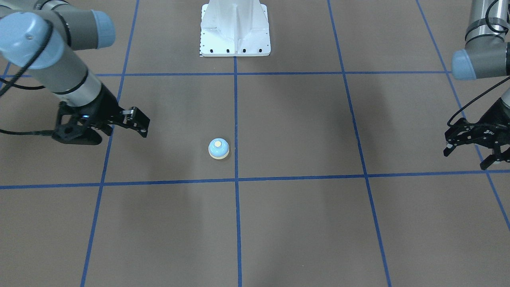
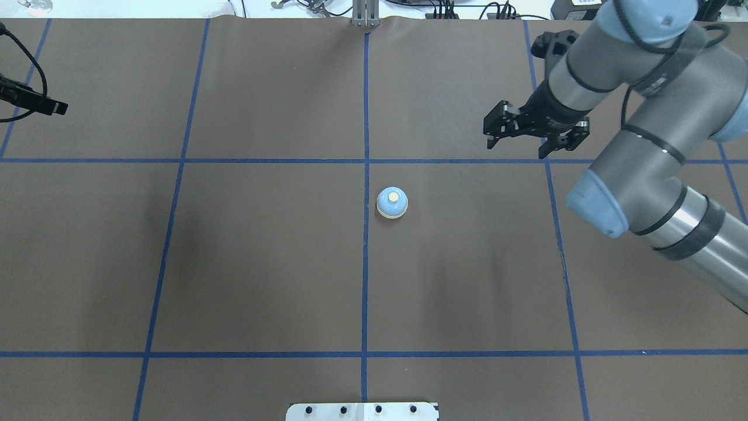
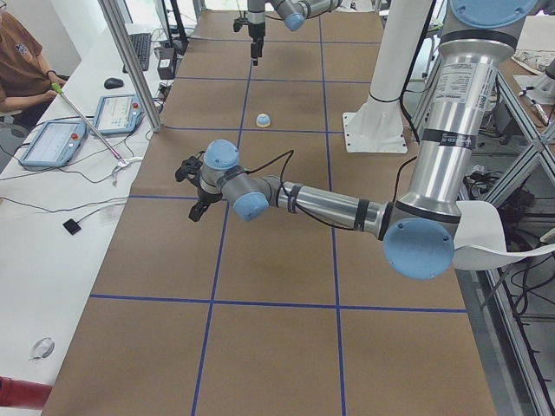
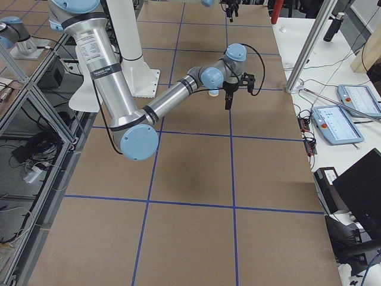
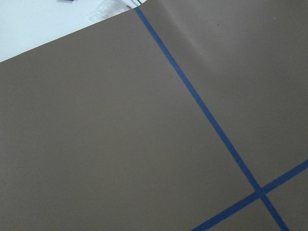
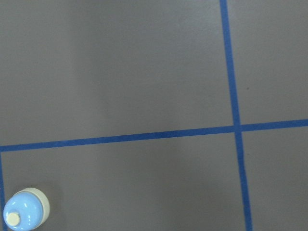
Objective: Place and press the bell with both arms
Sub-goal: 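Withdraw the left arm while the right arm reaches toward the bell, then lower the right gripper down onto the bell's cream top button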
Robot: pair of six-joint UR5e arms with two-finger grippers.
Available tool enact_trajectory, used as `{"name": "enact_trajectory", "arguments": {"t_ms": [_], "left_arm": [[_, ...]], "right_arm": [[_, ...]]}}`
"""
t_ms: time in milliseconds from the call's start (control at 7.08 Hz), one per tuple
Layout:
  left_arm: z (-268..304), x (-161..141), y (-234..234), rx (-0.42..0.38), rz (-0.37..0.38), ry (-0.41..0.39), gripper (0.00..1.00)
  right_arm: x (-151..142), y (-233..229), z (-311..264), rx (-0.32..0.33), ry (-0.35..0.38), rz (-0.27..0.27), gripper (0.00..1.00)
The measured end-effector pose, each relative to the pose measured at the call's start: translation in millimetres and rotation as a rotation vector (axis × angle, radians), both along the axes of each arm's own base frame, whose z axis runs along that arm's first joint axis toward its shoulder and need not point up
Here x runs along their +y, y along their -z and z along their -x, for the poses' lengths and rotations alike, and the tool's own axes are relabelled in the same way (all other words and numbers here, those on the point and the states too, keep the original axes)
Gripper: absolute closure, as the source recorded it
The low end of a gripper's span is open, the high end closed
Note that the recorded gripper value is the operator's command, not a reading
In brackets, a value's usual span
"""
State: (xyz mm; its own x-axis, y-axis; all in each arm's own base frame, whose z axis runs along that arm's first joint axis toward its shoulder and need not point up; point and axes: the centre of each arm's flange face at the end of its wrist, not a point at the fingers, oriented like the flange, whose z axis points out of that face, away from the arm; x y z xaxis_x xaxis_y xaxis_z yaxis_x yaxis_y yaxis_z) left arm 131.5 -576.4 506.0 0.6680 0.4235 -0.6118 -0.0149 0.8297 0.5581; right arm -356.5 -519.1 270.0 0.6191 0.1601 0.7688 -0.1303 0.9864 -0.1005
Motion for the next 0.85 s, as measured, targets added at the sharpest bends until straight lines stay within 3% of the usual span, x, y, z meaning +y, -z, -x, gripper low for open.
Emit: {"name": "enact_trajectory", "arguments": {"t_ms": [141,283,424,565,848], "left_arm": [[5,2,-13,-0.035,0.007,0.032,0.0],[9,2,-23,-0.071,0.011,0.062,0.0],[10,2,-28,-0.087,0.019,0.073,0.0],[11,2,-32,-0.095,0.028,0.077,0.0],[10,2,-39,-0.103,0.041,0.077,0.0]], "right_arm": [[14,15,32,0.019,-0.01,0.002,0.31],[21,23,58,0.046,-0.017,-0.006,0.64],[16,34,84,0.062,-0.032,0.008,0.91],[6,53,111,0.067,-0.053,0.04,1.0],[-5,80,156,0.077,-0.052,0.068,1.0]]}}
